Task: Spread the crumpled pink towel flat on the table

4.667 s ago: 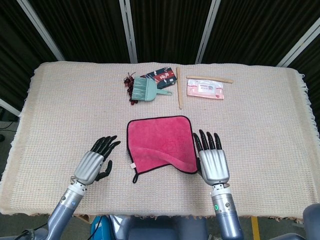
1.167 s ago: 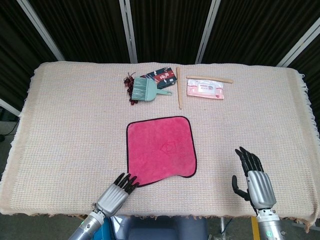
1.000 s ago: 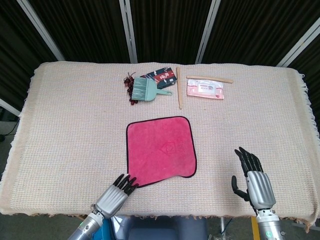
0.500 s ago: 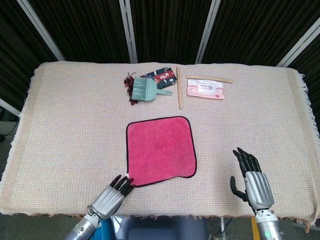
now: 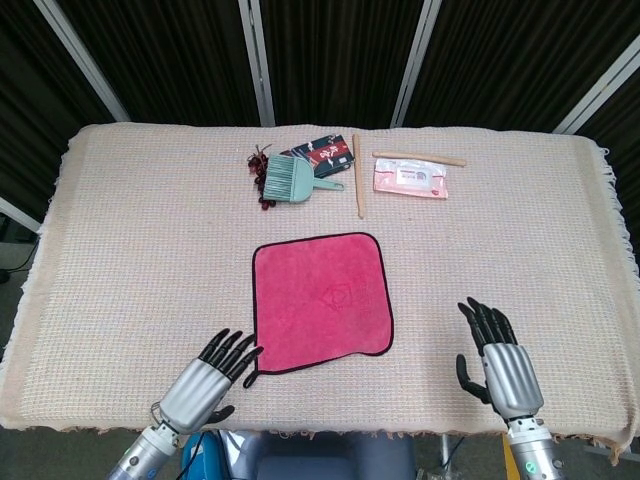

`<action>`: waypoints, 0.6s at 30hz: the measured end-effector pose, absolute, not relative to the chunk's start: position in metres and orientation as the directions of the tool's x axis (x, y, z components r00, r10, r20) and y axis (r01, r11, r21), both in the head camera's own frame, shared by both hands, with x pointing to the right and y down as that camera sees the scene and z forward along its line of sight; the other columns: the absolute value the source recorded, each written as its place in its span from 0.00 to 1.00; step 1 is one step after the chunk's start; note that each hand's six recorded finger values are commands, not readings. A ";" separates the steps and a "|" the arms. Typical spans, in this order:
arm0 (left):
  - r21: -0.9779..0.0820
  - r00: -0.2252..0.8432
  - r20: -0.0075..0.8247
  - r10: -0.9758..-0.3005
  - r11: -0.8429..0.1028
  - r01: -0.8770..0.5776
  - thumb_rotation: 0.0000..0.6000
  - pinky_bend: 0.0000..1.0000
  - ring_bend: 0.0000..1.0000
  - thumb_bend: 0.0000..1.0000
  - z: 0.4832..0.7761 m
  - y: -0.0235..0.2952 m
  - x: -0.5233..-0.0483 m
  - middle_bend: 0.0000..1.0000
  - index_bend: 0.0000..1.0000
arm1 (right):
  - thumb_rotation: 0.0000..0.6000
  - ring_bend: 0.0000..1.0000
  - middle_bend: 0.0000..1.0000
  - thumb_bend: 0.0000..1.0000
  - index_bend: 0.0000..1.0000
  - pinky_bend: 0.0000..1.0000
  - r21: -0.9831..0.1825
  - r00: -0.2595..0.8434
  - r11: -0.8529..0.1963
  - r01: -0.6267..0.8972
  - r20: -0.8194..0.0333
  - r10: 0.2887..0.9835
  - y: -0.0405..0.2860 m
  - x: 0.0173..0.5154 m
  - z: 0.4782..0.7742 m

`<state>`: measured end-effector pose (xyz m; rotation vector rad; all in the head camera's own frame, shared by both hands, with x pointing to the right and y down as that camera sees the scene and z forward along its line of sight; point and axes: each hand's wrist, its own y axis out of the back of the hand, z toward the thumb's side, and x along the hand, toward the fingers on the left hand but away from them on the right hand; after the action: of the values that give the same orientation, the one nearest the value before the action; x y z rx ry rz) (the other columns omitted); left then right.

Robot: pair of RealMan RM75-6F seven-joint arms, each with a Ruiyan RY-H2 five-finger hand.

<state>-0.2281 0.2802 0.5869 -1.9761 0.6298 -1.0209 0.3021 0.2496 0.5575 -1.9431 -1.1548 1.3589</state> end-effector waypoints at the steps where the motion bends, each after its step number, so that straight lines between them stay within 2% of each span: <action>1: -0.837 0.535 0.424 -0.731 -0.542 -0.077 1.00 0.00 0.00 0.11 0.583 0.277 -0.234 0.00 0.06 | 1.00 0.00 0.00 0.59 0.00 0.00 -0.779 0.152 -0.526 0.341 -0.507 0.848 0.251 0.302 0.559; 9: -0.867 0.386 0.401 -0.830 -0.481 -0.133 1.00 0.00 0.00 0.11 0.545 0.261 -0.291 0.00 0.05 | 1.00 0.00 0.00 0.59 0.00 0.00 -0.705 0.241 -0.658 0.264 -0.613 0.753 0.273 0.296 0.572; 18: -0.878 0.284 0.388 -0.877 -0.445 -0.173 1.00 0.00 0.00 0.11 0.524 0.251 -0.332 0.00 0.05 | 1.00 0.00 0.00 0.59 0.00 0.00 -0.630 0.356 -0.755 0.183 -0.673 0.648 0.298 0.264 0.587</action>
<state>-0.3322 0.2507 0.5240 -1.8138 0.9489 -1.2032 0.2643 0.2976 0.5870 -2.1728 -0.7234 1.3826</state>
